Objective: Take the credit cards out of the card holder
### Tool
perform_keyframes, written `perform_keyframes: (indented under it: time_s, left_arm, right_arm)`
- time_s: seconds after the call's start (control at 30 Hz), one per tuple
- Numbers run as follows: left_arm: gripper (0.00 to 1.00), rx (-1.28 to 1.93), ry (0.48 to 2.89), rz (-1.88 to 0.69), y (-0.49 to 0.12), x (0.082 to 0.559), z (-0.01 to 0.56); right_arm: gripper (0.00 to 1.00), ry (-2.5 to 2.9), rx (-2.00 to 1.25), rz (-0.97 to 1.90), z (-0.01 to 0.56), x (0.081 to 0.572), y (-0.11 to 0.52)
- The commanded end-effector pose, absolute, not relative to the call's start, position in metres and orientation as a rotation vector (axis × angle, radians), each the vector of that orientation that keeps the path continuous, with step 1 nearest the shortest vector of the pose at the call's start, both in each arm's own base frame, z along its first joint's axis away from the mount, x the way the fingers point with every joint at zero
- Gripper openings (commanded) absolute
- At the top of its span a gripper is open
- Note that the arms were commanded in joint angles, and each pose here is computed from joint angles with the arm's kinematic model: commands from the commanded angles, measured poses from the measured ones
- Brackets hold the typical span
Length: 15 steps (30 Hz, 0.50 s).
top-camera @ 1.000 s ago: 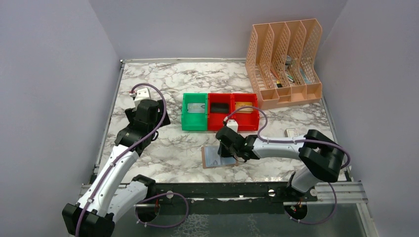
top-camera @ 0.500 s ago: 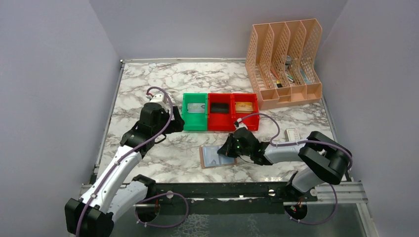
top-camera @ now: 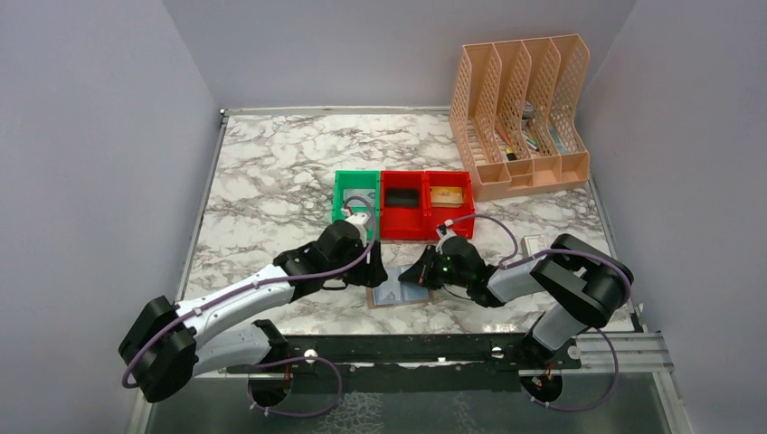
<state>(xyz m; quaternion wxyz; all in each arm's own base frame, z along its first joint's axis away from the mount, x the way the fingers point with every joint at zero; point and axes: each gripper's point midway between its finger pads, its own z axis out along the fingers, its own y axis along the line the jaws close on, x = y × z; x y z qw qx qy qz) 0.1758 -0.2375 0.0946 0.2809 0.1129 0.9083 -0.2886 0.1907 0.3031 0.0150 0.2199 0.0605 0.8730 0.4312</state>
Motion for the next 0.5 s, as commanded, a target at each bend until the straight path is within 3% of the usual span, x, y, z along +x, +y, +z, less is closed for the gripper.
perform_keyframes:
  time_s: [0.0,0.47]
  left_arm:
    - [0.58,0.239,2.418,-0.82,-0.256,0.178,0.09]
    - [0.5,0.152,2.43,-0.776,-0.263,0.192,0.061]
  right_arm:
    - [0.01,2.646,0.196,0.995,-0.037,0.158,0.268]
    - [0.01,2.669,0.162,0.955,-0.04,0.159,0.267]
